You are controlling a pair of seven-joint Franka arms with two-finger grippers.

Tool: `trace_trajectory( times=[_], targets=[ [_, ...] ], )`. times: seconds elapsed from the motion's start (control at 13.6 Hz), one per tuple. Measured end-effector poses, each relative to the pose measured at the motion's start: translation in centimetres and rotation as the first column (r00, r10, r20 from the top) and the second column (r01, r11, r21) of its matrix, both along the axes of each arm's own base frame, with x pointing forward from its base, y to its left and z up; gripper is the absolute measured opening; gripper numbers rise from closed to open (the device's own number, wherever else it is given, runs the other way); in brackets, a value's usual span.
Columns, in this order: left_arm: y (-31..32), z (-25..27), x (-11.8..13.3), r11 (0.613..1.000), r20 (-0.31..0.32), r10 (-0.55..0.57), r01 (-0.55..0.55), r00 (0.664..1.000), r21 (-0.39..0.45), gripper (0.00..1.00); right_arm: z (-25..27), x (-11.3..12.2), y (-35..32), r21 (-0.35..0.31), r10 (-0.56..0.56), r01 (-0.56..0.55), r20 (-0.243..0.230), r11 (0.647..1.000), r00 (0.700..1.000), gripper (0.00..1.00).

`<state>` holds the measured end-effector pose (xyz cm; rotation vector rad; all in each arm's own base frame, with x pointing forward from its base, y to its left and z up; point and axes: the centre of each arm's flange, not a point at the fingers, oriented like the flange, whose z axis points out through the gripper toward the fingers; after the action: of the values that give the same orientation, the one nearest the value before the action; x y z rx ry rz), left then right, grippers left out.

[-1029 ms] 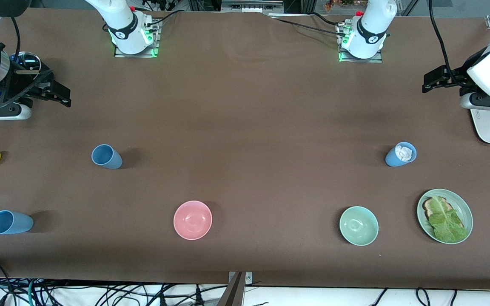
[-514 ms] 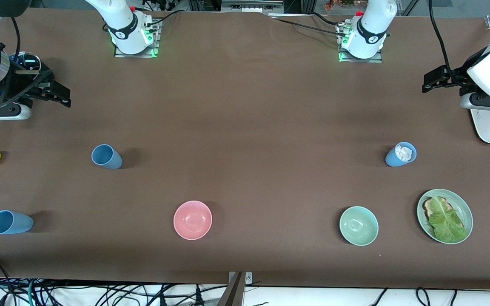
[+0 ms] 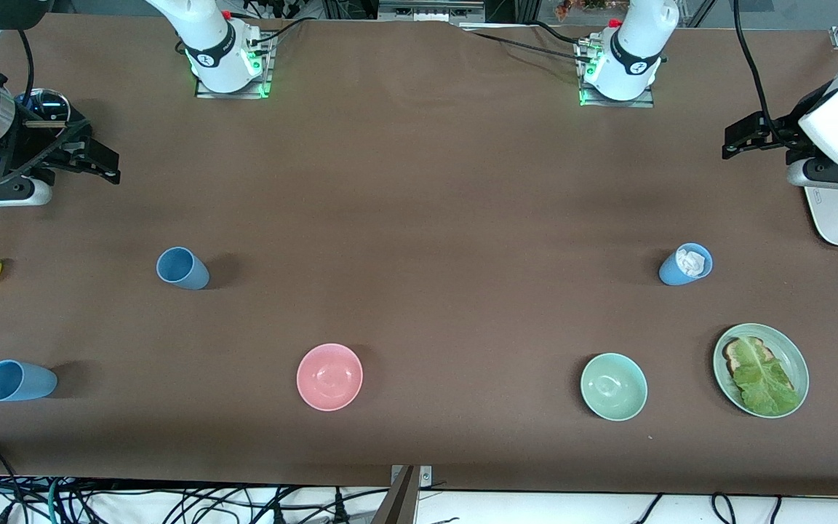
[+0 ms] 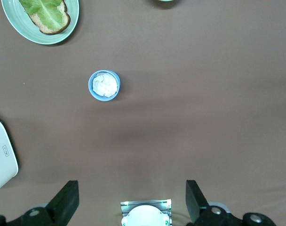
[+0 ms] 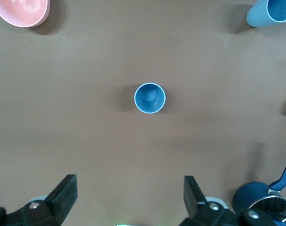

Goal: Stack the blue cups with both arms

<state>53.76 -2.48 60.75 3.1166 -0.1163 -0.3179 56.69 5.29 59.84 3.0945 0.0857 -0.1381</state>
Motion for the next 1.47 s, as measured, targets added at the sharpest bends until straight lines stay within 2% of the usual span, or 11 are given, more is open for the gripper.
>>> trace_trajectory(
  times=[0.51,0.73,1.25,1.47],
  targets=[
    [-0.1,0.0,0.0,1.0,0.0,0.0,0.0,1.0,-0.003,1.0,-0.3,0.1,0.1,0.001,0.016,-0.016,-0.006,1.0,1.0,1.0],
    [-0.6,-0.8,0.4,0.999,-0.018,0.0,-0.001,1.0,-0.05,1.0,-0.3,0.1,0.2,0.007,0.05,-0.05,-0.007,0.999,0.999,1.0],
    [-0.3,-11.7,6.5,0.998,-0.158,0.011,-0.02,0.987,-0.052,1.0,-0.5,0.1,0.3,0.012,0.055,-0.055,-0.012,0.998,0.998,1.0],
    [-0.5,-15.8,8.2,0.998,-0.185,0.012,-0.022,0.983,-0.052,1.0,-1.2,0.4,0.3,0.013,0.059,-0.059,-0.014,0.998,0.998,1.0]
  ],
)
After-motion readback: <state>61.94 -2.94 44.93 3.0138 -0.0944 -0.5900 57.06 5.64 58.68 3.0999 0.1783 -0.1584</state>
